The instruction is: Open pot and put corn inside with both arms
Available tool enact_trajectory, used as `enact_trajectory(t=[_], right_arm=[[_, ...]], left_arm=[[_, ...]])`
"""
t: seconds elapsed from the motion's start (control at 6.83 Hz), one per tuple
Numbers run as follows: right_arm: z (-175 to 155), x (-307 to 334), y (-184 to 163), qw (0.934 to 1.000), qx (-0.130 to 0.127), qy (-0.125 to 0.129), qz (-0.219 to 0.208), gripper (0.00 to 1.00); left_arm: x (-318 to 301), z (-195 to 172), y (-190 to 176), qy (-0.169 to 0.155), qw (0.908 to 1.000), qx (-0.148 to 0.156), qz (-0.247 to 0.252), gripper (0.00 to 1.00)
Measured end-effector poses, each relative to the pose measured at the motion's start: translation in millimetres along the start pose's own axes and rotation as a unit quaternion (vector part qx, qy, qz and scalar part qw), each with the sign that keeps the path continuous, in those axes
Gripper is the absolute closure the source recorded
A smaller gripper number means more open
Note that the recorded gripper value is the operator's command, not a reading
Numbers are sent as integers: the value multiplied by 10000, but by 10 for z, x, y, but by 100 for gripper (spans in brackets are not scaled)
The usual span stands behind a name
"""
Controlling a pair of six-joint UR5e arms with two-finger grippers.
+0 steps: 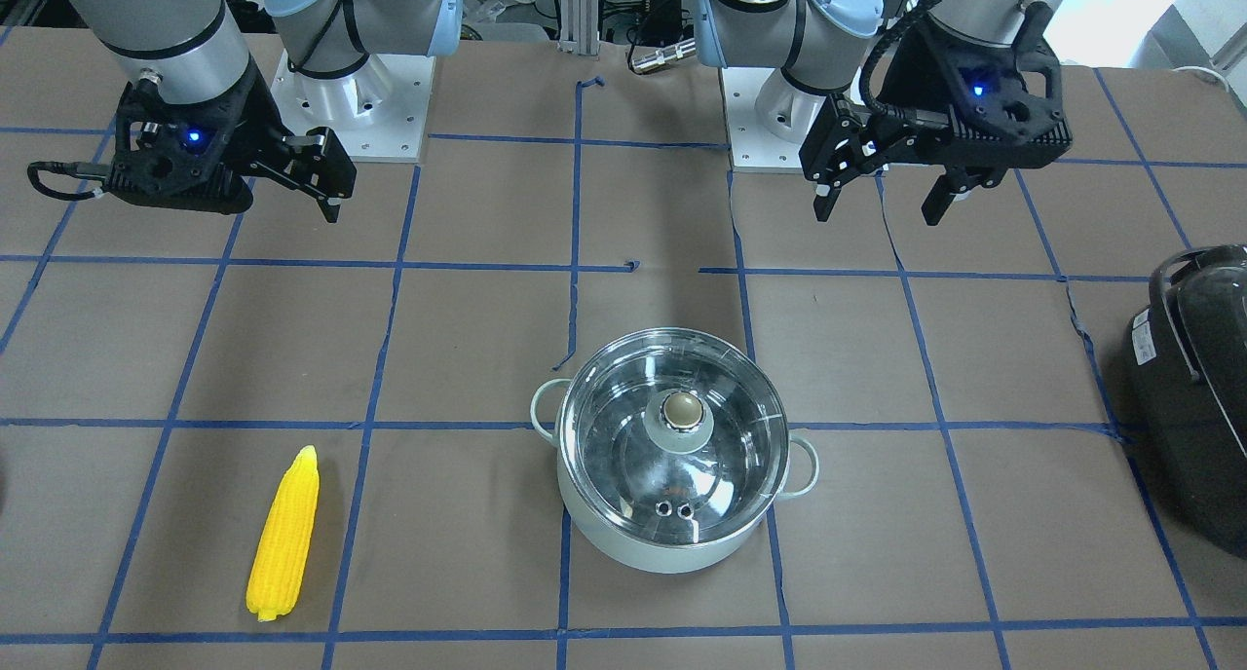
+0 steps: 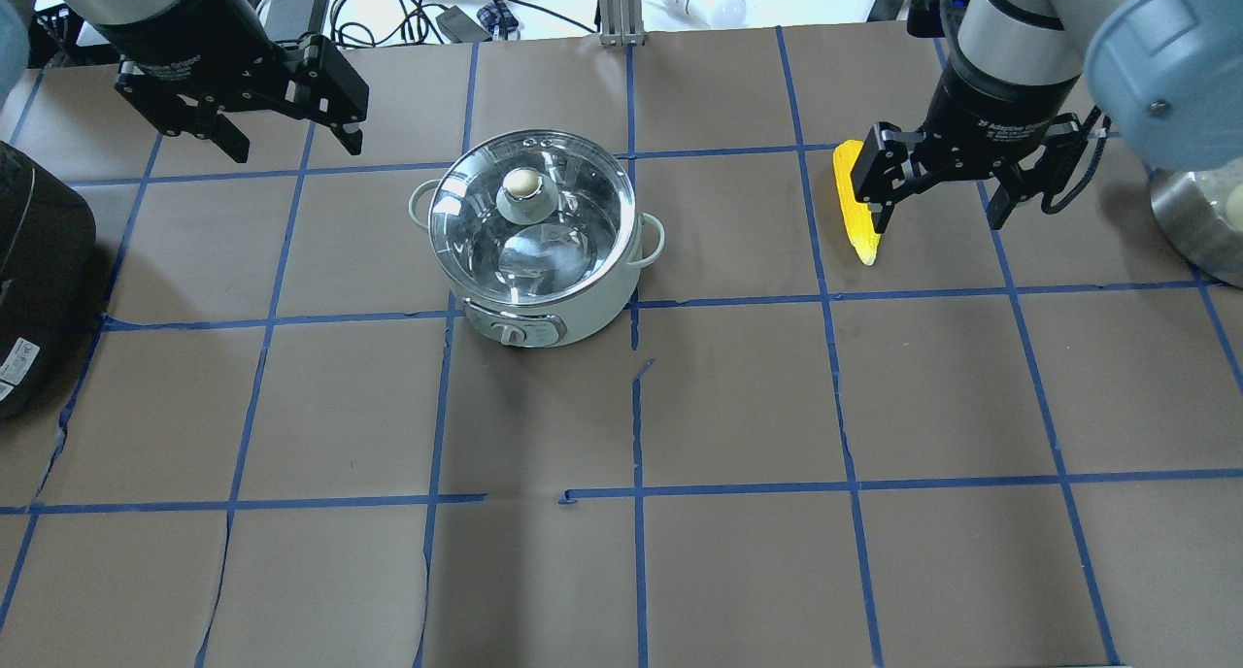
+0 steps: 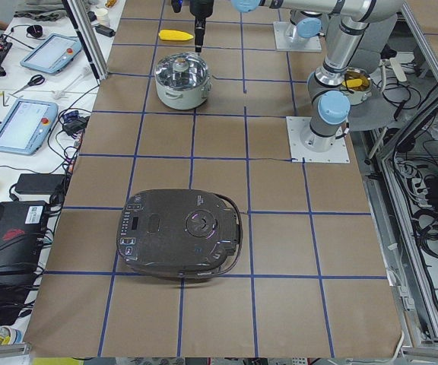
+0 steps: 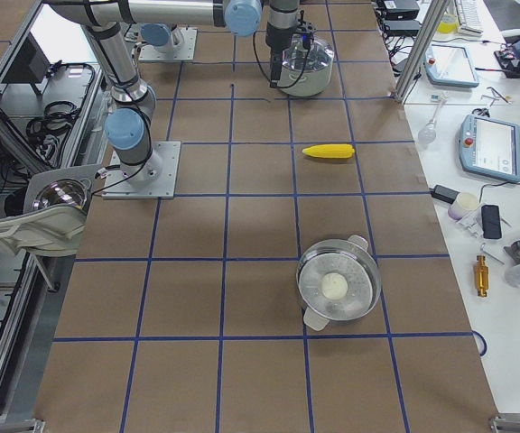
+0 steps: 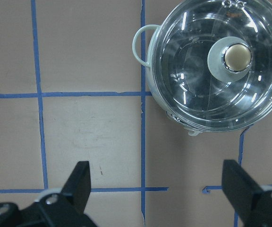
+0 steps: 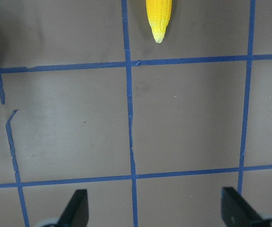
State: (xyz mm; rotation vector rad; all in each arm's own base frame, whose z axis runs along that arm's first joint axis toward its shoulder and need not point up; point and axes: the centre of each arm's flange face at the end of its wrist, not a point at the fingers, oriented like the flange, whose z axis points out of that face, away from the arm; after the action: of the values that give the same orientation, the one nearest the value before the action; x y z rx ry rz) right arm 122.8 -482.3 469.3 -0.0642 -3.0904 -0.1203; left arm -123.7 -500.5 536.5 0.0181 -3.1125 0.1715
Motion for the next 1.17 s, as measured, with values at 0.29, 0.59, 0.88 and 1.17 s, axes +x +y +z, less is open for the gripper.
enact_trajectory(t=[0.29, 0.59, 0.88, 1.17], right_arm=[[0, 0, 0, 10000, 0, -2, -6, 0], [-1, 0, 0, 10000, 2, 3, -21, 0], [8, 0, -6, 10000, -5, 4, -23, 0], [7, 11, -22, 10000, 3, -10, -9, 0]], left_arm=[[19, 1, -9, 24, 10000, -6, -94, 0], [329, 78, -96, 272, 9978, 12, -607, 0], [861, 431, -366, 694, 9937, 51, -883, 0], [1184, 1002, -609, 697, 9949, -32, -731, 0]])
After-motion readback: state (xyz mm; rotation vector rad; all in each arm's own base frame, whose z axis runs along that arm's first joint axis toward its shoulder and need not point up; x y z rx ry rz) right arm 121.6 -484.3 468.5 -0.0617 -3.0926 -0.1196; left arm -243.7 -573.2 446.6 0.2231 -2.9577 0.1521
